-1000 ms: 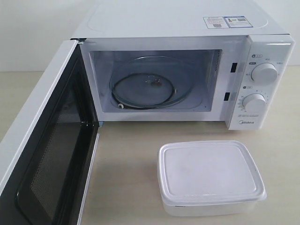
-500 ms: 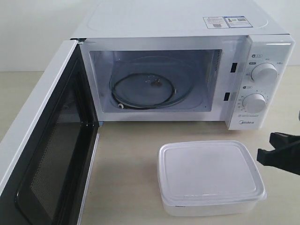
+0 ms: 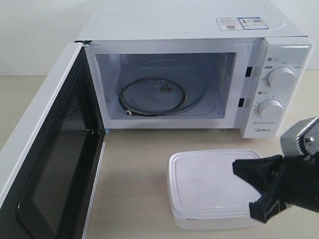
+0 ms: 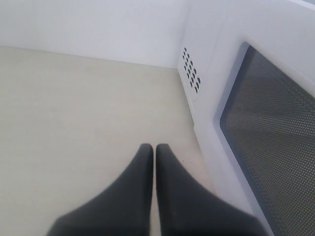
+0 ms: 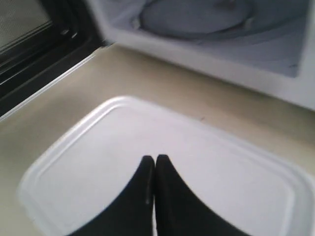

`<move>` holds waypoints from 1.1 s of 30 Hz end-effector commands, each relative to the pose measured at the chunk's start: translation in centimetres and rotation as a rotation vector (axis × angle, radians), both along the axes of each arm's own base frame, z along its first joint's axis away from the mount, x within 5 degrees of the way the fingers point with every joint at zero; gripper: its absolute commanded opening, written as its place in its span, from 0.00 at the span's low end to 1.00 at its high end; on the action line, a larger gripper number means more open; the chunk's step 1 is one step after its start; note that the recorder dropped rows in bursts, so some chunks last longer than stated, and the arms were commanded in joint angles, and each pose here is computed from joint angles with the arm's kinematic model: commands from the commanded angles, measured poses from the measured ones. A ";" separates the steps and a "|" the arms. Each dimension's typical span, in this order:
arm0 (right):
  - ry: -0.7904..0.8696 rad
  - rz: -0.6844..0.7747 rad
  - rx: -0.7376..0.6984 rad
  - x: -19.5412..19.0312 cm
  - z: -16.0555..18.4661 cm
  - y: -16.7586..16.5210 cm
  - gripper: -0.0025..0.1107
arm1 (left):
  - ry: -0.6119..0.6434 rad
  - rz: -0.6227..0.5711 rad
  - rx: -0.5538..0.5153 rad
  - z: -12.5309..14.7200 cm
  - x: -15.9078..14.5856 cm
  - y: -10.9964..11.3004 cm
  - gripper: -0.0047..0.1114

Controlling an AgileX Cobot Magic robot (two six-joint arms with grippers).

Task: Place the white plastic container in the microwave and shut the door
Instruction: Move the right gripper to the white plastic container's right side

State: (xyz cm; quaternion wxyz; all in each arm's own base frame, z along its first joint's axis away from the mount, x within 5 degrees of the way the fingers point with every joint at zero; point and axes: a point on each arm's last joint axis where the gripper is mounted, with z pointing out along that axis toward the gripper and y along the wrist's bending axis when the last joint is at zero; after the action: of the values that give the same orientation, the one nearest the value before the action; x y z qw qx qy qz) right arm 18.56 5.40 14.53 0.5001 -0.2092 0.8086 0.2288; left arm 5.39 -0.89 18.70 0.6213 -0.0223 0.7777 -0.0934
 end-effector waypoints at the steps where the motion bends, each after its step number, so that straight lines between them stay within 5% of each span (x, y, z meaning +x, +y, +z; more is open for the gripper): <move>1: 0.107 0.217 -0.008 -0.9 -0.3 1.2 0.02 | -0.001 0.002 0.001 -0.1 0.0 0.0 0.08; 8: 0.158 0.411 0.129 -2.3 0.6 2.5 0.02 | -0.001 0.002 0.001 -0.1 0.0 0.0 0.08; 15: 0.393 0.190 0.054 -1.9 -1.2 1.2 0.02 | -0.001 0.002 0.001 -0.1 0.0 0.0 0.08; 29: 0.589 -0.064 0.013 -1.8 -2.6 -0.3 0.02 | -0.001 0.002 0.001 -0.1 0.0 0.0 0.08; 33: 0.604 -0.282 -0.034 -0.7 -2.9 -1.8 0.02 | -0.001 0.002 0.001 -0.1 0.0 0.0 0.08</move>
State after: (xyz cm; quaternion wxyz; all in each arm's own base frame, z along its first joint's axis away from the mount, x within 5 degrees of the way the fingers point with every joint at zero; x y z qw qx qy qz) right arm 16.91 4.73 11.66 0.2513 -0.0860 0.9318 0.2475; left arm 5.39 -0.89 18.70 0.6213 -0.0223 0.7777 -0.0934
